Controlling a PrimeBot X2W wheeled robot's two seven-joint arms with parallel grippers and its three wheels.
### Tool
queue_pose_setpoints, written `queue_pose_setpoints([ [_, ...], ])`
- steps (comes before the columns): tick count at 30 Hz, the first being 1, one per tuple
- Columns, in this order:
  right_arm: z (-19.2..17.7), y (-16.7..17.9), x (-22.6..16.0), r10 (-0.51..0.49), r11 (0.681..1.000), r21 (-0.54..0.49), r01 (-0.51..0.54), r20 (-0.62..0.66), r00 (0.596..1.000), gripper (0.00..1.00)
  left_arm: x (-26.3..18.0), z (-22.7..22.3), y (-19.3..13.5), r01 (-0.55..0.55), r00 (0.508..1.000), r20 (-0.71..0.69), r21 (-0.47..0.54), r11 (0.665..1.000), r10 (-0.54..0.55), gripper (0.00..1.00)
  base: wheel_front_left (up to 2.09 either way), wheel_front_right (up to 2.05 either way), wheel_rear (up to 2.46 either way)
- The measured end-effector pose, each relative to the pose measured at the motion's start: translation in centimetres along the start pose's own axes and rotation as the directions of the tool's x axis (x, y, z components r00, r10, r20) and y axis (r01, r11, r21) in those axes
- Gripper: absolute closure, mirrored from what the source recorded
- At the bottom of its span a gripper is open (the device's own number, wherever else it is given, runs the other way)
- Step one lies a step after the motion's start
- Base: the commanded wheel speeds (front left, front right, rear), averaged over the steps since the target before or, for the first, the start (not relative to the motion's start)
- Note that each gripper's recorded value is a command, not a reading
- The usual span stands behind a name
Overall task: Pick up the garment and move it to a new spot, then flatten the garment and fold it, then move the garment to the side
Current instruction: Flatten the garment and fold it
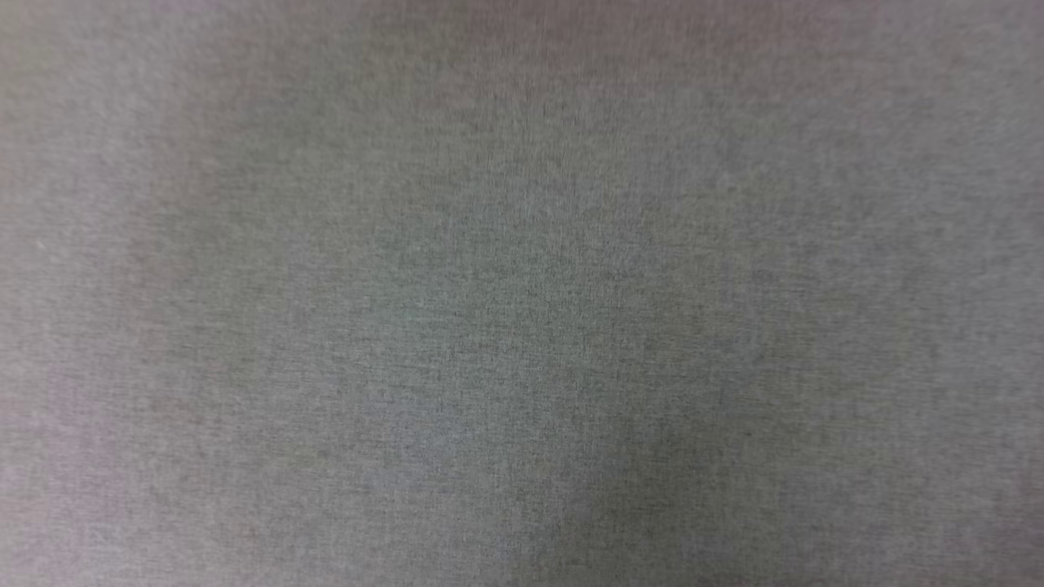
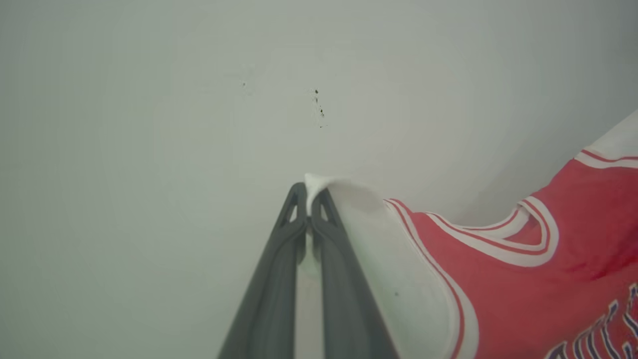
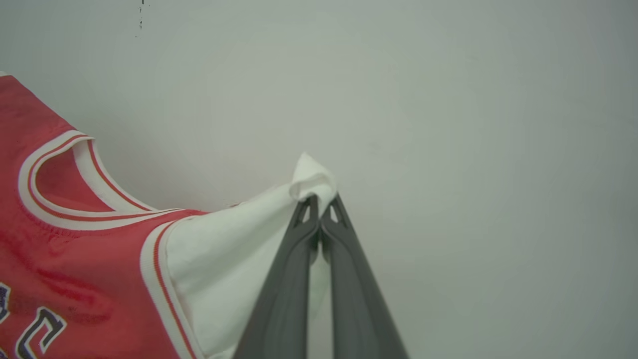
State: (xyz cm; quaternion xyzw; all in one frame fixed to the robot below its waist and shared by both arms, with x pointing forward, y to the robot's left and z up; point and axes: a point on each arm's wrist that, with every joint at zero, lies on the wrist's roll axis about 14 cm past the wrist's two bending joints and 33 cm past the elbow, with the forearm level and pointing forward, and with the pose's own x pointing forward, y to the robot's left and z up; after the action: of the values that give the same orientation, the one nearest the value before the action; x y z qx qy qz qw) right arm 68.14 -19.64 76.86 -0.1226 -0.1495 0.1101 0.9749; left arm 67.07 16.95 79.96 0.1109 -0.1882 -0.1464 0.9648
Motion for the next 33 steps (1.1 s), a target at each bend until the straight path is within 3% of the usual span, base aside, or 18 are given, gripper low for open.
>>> queue_pose_setpoints([
  [9,-5.8,2.8,3.7,0.044,0.999,0.024,-0.043,-0.038,0.998,1.0,1.9,-6.2,0.6,-0.025,0.999,-0.041,-0.019,0.999,0.024,1.0,0.0,0.0,0.0],
  [20,-12.5,5.3,2.0,0.122,0.992,0.048,-0.117,-0.14,0.983,1.0,-0.7,-13.7,-0.4,-0.026,0.99,-0.138,-0.088,0.996,0.013,1.0,0.0,0.0,0.0],
  [22,-13.6,6.1,0.8,0.147,0.988,0.06,-0.139,-0.164,0.975,1.0,-1.9,-14.7,-0.6,-0.029,0.988,-0.154,-0.107,0.994,0.013,1.0,0.0,0.0,0.0],
  [24,-16.9,7.6,-5.6,0.214,0.973,0.133,-0.186,-0.246,0.945,1.0,-8.4,-18.5,-2.1,-0.04,0.969,-0.245,-0.186,0.982,-0.007,1.0,0.0,0.0,0.0],
  [33,-19.6,10.2,-15.5,0.295,0.944,0.248,-0.217,-0.342,0.892,1.0,-19.1,-21.4,-3.4,-0.148,0.924,-0.381,-0.255,0.956,0.041,1.0,0.0,0.0,0.0],
])
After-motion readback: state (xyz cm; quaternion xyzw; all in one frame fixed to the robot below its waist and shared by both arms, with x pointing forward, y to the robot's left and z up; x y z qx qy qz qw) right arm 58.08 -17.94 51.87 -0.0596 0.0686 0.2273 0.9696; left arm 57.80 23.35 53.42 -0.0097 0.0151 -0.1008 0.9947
